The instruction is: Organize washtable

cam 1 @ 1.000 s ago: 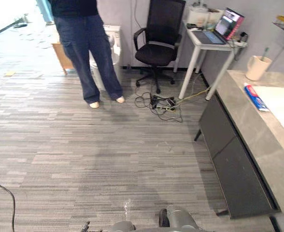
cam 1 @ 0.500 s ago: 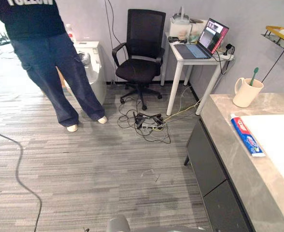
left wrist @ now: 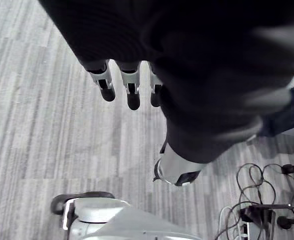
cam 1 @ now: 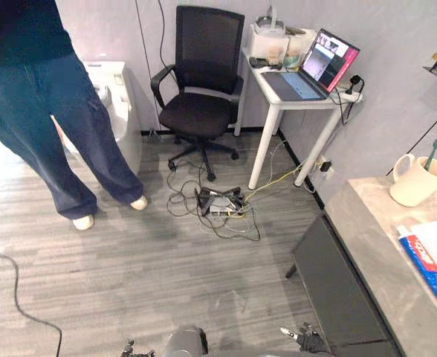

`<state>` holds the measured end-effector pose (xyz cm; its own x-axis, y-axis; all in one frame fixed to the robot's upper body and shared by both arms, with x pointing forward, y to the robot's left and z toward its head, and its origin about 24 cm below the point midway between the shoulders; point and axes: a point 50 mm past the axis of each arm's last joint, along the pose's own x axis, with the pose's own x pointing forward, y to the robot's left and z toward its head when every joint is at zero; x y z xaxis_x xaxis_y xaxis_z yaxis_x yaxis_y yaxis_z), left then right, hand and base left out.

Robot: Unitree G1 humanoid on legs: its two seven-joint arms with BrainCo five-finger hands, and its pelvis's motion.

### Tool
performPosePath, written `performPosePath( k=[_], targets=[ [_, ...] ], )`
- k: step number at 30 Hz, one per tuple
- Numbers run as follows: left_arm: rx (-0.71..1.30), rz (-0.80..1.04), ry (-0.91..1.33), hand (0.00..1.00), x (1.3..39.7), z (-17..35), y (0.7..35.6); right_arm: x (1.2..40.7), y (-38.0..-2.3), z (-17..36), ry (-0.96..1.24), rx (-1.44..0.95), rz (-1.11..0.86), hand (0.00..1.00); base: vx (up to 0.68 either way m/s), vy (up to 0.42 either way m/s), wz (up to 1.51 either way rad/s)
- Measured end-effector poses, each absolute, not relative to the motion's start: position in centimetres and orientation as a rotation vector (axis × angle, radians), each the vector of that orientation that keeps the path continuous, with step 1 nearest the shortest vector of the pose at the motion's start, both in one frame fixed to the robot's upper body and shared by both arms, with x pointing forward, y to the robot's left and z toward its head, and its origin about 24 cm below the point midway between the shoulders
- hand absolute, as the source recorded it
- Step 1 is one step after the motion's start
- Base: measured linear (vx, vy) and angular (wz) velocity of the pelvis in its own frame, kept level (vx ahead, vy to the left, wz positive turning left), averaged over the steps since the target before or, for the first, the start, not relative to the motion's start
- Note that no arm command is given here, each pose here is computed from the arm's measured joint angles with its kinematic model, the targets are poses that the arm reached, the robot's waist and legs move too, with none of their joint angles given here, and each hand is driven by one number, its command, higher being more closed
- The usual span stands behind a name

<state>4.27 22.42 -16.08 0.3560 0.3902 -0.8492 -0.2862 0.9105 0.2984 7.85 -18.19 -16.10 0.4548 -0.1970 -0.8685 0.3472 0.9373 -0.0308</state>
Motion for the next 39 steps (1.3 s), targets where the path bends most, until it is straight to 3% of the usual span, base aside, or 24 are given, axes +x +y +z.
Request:
performPosePath(
  k=[14, 19, 32, 39],
  targets=[
    [-0.074, 0.564, 1.152, 0.0, 2.7, -16.3, 22.2, 8.3, -19.3, -15.9, 1.037, 0.156, -0.342, 0.0, 0.22, -0.072, -0.66],
    [-0.118, 0.57, 1.169, 0.0, 1.9, -16.5, 21.0, 8.0, -19.2, -16.3, 1.105, 0.12, -0.297, 0.0, 0.43, -0.056, -1.81],
    [-0.085, 0.595, 1.104, 0.0, 4.3, -16.2, 21.9, 7.1, -19.2, -16.5, 1.096, 0.266, -0.445, 0.0, 0.23, 0.277, -1.51],
    [-0.133, 0.61, 1.107, 0.0, 4.2, -16.3, 21.6, 7.6, -19.7, -16.4, 1.098, 0.24, -0.414, 0.0, -0.08, 0.061, -0.94]
  ],
)
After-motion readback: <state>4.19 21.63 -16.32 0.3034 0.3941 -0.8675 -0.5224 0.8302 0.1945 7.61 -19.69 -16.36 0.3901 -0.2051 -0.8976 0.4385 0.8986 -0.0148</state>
